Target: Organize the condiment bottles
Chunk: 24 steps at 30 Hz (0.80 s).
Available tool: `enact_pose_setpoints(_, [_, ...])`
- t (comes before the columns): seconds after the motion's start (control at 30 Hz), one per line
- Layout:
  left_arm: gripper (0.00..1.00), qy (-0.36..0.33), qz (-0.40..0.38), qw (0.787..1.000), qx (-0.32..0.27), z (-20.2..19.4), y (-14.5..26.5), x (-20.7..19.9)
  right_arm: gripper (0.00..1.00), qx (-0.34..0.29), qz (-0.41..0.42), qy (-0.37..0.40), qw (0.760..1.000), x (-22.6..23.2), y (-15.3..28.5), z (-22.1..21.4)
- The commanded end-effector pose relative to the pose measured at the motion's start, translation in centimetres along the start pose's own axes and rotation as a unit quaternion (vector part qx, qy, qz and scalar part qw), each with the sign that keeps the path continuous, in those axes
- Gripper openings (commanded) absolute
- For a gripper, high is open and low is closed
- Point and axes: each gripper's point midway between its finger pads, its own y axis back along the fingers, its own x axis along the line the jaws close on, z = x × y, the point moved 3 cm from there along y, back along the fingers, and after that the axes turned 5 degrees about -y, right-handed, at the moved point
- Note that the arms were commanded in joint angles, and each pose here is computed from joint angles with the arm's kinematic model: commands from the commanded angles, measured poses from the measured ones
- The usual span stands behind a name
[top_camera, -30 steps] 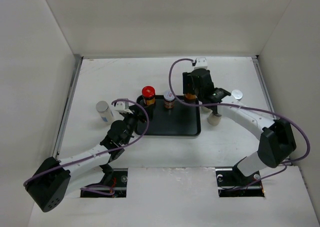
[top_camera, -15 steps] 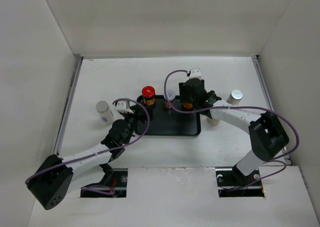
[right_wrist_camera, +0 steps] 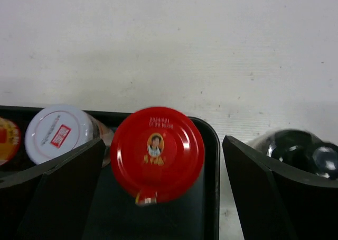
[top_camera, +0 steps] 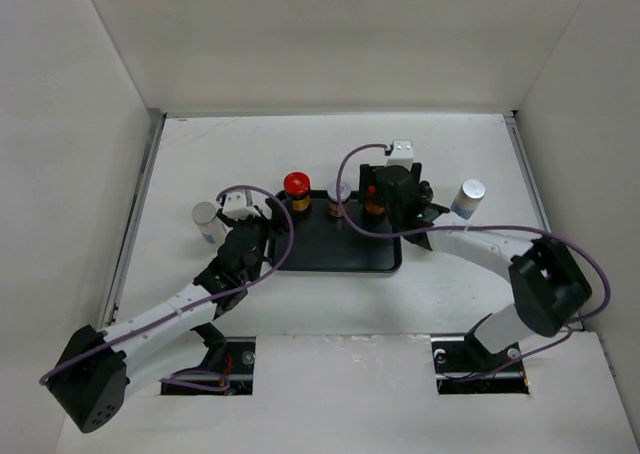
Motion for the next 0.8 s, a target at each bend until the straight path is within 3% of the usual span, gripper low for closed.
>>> enact_pose_setpoints(0.0, [0.91, -0.009, 0.050, 0.999, -0.019, 4.0, 0.4, 0.2, 1.00, -0.089, 0.034, -0.089, 0.991, 1.1, 4.2, 4.8])
enact_pose_setpoints(0.33, [0.98, -0.065, 0.268, 0.961, 0.005, 7.6, 2.6, 8.2, 1.00, -0.118, 0.140, -0.126, 0.975, 2.9, 12.9, 1.3])
enact_pose_setpoints(0.57, [0.97, -0.067, 0.332, 0.940, 0.041, 7.0, 0.8, 12.0, 1.00, -0.125, 0.159, -0.127, 0.971, 2.3, 13.6, 0.0])
enact_pose_setpoints(0.77, [0.95, -0.063, 0.345, 0.934, 0.061, 6.0, -0.8, 13.3, 1.00, -0.121, 0.172, -0.130, 0.969, 2.5, 13.5, -0.8])
